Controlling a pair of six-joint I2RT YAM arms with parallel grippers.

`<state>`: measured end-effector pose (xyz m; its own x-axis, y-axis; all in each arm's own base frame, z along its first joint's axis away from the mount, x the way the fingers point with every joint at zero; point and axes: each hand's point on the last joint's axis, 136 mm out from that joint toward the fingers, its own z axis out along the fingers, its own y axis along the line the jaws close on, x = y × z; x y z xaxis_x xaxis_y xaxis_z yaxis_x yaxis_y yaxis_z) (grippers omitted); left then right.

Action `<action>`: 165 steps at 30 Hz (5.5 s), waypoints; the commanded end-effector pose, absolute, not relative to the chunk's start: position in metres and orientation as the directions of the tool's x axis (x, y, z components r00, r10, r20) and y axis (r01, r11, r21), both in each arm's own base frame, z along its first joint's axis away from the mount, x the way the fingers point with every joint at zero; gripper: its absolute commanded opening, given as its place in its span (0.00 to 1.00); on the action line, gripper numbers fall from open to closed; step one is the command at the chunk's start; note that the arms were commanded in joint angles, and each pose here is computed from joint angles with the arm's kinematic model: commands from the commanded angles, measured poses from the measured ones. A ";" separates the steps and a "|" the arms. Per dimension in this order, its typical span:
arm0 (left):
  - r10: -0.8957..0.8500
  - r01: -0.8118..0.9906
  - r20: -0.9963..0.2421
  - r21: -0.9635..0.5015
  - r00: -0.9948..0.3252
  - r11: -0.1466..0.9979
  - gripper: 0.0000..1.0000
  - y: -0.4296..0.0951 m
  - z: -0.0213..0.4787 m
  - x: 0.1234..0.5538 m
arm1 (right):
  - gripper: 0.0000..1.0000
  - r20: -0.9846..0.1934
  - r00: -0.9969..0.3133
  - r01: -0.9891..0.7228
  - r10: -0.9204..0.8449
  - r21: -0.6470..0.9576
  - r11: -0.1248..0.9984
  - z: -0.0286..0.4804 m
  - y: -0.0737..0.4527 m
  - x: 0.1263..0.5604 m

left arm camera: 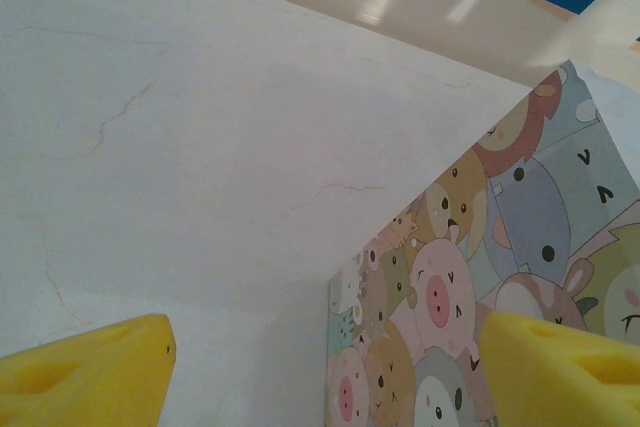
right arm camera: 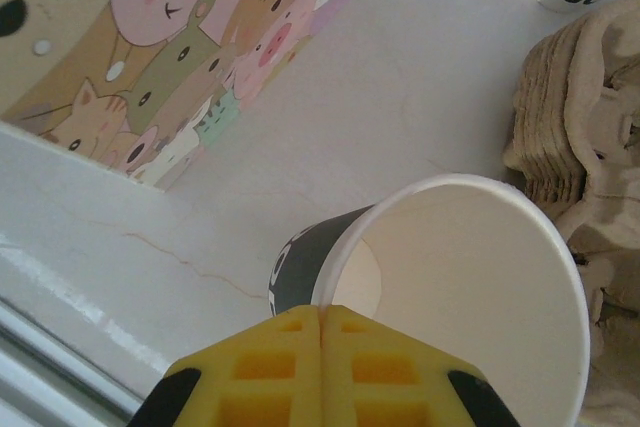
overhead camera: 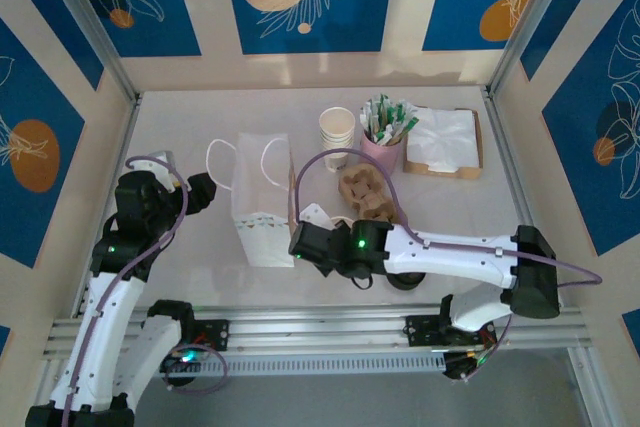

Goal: Pack the takeout coffee

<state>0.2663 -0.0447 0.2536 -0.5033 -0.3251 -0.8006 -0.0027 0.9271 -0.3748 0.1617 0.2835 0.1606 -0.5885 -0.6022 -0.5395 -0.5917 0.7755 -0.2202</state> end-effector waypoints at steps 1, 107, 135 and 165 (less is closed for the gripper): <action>-0.330 -0.013 -0.807 -0.371 -0.490 0.928 0.80 -0.041 0.255 0.267 | 0.00 -0.559 -0.594 -0.546 -0.579 -0.249 0.800 0.154 0.282 0.169; -0.340 -0.012 -0.779 -0.394 -0.527 0.919 0.80 -0.046 0.246 0.272 | 0.88 -0.141 -0.782 0.584 0.608 0.179 0.792 0.084 0.088 0.127; -0.340 -0.015 -0.773 -0.393 -0.536 0.919 0.80 -0.046 0.243 0.273 | 0.85 -0.146 -0.774 0.593 0.616 0.175 0.786 0.070 0.084 0.132; -0.340 -0.014 -0.773 -0.394 -0.535 0.919 0.81 -0.047 0.243 0.273 | 0.77 -0.139 -0.789 0.583 0.598 0.134 0.801 0.065 0.086 0.133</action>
